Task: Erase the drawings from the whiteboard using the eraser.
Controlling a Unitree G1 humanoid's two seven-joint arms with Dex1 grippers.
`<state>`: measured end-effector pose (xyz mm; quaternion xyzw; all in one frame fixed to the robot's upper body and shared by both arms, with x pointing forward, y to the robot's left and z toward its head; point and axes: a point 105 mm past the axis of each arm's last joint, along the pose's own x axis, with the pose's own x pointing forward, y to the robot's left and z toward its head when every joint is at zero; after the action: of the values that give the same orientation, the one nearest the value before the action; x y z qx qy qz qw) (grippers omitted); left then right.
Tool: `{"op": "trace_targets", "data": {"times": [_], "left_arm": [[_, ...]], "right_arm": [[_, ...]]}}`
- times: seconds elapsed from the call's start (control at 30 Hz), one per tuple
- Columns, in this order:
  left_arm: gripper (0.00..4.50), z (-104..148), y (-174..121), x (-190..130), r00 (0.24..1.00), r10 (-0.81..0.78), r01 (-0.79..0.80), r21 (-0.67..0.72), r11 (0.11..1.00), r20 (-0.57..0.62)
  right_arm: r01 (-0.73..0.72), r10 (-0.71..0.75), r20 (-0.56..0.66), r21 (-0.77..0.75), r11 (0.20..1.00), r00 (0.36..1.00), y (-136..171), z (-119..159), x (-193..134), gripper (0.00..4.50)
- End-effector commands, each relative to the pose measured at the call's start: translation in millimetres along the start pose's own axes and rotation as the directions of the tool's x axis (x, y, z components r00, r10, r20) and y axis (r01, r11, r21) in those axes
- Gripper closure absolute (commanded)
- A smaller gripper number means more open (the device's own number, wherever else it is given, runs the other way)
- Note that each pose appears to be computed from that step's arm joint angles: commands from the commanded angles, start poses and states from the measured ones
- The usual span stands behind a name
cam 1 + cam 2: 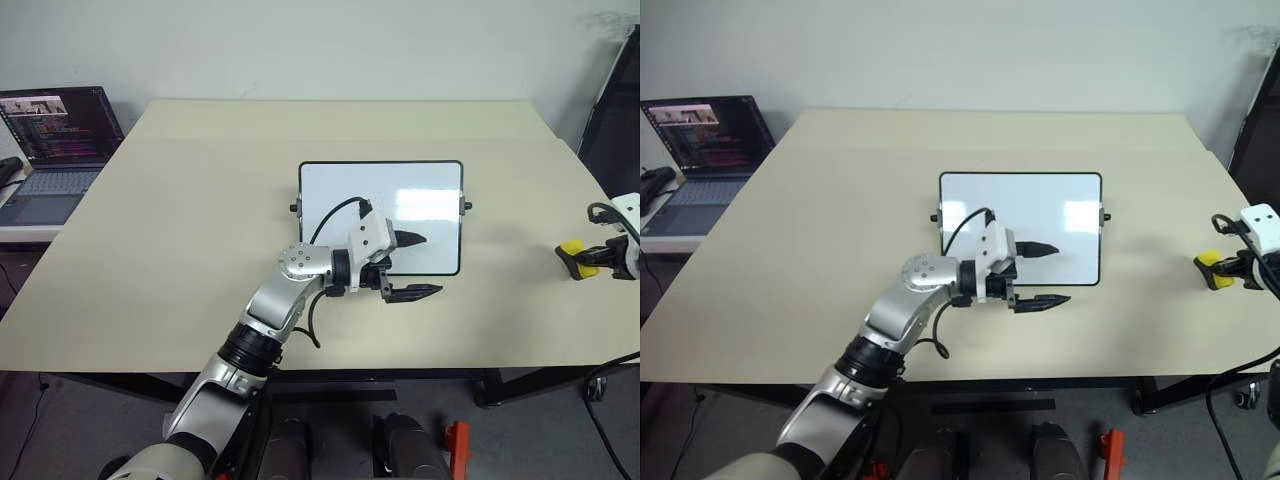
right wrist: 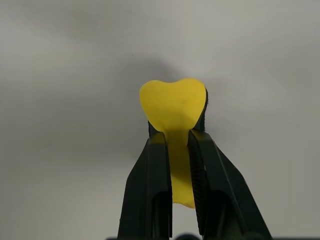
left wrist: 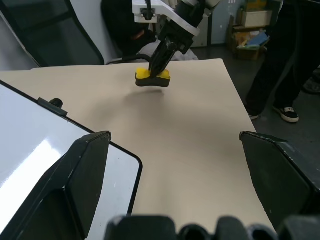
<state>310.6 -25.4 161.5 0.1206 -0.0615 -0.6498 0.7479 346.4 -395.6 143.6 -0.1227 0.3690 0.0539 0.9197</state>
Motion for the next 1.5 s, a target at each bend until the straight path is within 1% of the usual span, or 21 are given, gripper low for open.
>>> {"op": "trace_targets", "data": {"times": [0.03, 0.17, 0.23, 0.33, 0.5, 0.57, 0.6, 0.7, 0.77, 0.83, 0.87, 0.9, 0.93, 0.97, 1.0, 1.03, 1.13, 1.17, 1.27, 1.4, 1.5], "left_arm": [[0.00, 12, -1, -1, 1.000, 0.003, -0.005, 0.041, 0.999, 0.030], [0.00, 11, -1, -2, 1.000, 0.006, -0.007, 0.040, 0.999, 0.026], [0.00, 12, -1, -2, 1.000, 0.008, -0.010, 0.037, 0.999, 0.030], [0.00, 12, 0, -4, 0.999, 0.023, -0.024, 0.023, 0.999, 0.034], [0.00, 8, 1, -9, 0.999, 0.049, -0.049, 0.010, 0.999, 0.021], [0.00, 8, 6, -15, 0.997, 0.081, -0.081, 0.012, 0.997, 0.020], [0.00, 9, 8, -18, 0.995, 0.095, -0.095, 0.018, 0.995, 0.019], [0.00, 19, 20, -43, 0.986, 0.168, -0.168, 0.090, 0.982, 0.000], [0.00, 34, 34, -64, 0.964, 0.265, -0.267, 0.112, 0.957, 0.031], [0.00, 52, 52, -94, 0.909, 0.406, -0.416, 0.121, 0.901, 0.098], [0.00, 62, 58, -107, 0.872, 0.466, -0.484, 0.121, 0.867, 0.149], [0.00, 74, 72, -129, 0.784, 0.582, -0.611, 0.101, 0.785, 0.216], [0.00, 83, 85, -153, 0.669, 0.693, -0.730, 0.066, 0.680, 0.269], [0.00, 85, 92, -176, 0.570, 0.770, -0.811, 0.044, 0.584, 0.288], [0.00, 80, 95, -193, 0.501, 0.820, -0.859, 0.049, 0.509, 0.275], [0.00, 71, 95, -205, 0.456, 0.855, -0.888, 0.072, 0.453, 0.248], [0.00, 44, 95, -226, 0.360, 0.916, -0.933, 0.079, 0.351, 0.178], [0.00, 37, 94, -229, 0.344, 0.924, -0.939, 0.069, 0.337, 0.166], [0.00, 11, 86, -228, 0.347, 0.931, -0.938, 0.019, 0.347, 0.111], [0.00, -20, 85, -234, 0.283, 0.958, -0.958, -0.024, 0.284, 0.038], [0.00, -51, 85, -230, 0.246, 0.969, -0.969, -0.028, 0.245, -0.033]], "right_arm": [[0.014, -0.014, 0.030, -0.021, 1.000, 0.999, -3, 12, -5, 4.31], [-0.001, 0.002, 0.028, -0.013, 1.000, 1.000, 0, 12, -1, 4.31], [-0.001, 0.002, 0.025, -0.016, 1.000, 1.000, 1, 12, 1, 3.59], [-0.002, 0.002, 0.026, 0.004, 1.000, 1.000, 2, 12, 4, 2.66], [0.003, -0.003, 0.018, 0.018, 1.000, 1.000, 1, 9, 6, 0.86], [-0.004, 0.004, 0.056, 0.011, 1.000, 0.998, 0, 17, 1, 0.13], [-0.018, 0.019, 0.078, -0.004, 1.000, 0.997, 1, 22, -2, 0.04], [-0.020, 0.034, 0.241, -0.058, 0.998, 0.970, 2, 58, -19, 0.04], [-0.038, 0.084, 0.363, -0.131, 0.991, 0.928, 13, 82, -29, 0.04], [-0.100, 0.177, 0.480, -0.183, 0.978, 0.859, 35, 101, -34, 0.04], [-0.120, 0.213, 0.521, -0.207, 0.971, 0.827, 45, 106, -35, 0.04], [-0.117, 0.234, 0.584, -0.232, 0.966, 0.778, 57, 112, -33, 0.04], [-0.103, 0.236, 0.638, -0.239, 0.966, 0.733, 66, 114, -30, 0.04], [-0.092, 0.216, 0.667, -0.217, 0.972, 0.713, 70, 112, -23, 0.04], [-0.076, 0.182, 0.693, -0.181, 0.981, 0.697, 71, 108, -17, 0.04], [-0.059, 0.134, 0.710, -0.129, 0.990, 0.692, 69, 103, -9, 0.04], [-0.043, 0.059, 0.747, -0.041, 0.998, 0.663, 70, 93, 4, 0.04], [-0.050, 0.045, 0.752, -0.016, 0.999, 0.657, 72, 91, 8, 0.04], [-0.057, -0.001, 0.771, 0.048, 0.997, 0.637, 78, 84, 18, 0.04], [-0.061, -0.073, 0.791, 0.138, 0.989, 0.607, 85, 77, 26, 0.04], [-0.035, -0.177, 0.779, 0.247, 0.968, 0.601, 84, 68, 34, 0.04]]}}
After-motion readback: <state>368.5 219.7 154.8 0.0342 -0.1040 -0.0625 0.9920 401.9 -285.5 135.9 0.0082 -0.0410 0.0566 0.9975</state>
